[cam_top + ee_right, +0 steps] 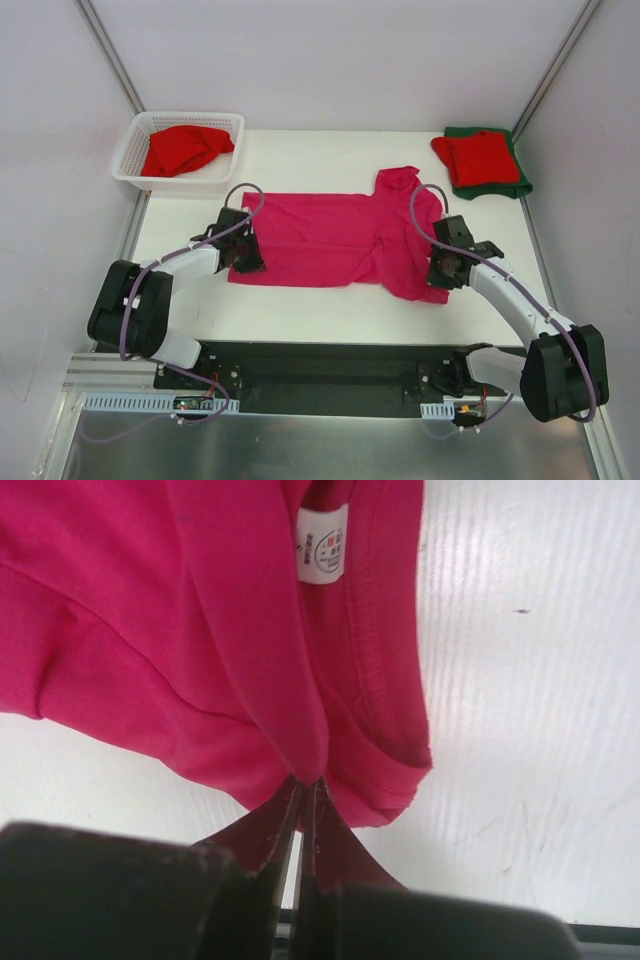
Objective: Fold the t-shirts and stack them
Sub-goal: Fold the flattened tshirt in 1/3 of the way
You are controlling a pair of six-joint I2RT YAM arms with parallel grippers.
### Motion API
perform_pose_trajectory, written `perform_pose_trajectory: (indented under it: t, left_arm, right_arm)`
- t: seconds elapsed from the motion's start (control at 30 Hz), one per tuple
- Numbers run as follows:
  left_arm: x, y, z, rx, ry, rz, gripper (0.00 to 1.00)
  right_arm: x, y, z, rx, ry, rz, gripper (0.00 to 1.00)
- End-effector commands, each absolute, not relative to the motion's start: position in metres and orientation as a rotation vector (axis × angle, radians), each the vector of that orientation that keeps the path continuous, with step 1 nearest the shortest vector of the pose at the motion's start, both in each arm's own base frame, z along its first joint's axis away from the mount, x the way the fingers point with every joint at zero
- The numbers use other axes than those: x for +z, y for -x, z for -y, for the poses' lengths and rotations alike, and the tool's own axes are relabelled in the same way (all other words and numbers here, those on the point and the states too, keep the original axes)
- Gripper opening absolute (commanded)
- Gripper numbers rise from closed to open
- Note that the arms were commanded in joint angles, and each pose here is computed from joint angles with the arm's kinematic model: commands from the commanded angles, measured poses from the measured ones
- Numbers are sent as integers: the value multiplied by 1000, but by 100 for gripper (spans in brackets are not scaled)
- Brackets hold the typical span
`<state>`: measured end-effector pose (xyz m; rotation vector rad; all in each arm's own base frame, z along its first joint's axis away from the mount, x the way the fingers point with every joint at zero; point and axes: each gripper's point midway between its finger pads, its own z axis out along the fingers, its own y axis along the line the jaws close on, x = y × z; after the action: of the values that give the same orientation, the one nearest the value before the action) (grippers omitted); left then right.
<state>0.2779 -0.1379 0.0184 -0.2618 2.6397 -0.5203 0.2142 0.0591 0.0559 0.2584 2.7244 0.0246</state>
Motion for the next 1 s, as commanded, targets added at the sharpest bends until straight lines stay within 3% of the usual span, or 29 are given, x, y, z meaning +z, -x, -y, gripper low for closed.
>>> perform_pose_trajectory:
  t: [0.0, 0.97]
  left_arm:
    - [17, -267, 118, -416, 282, -2673, 0]
    - [22, -262, 87, -236, 322, -2713, 0]
  right_arm:
    - [79, -221, -42, -128, -312, -2683, 1]
    - [98, -213, 10, -595, -337, -2689, 1]
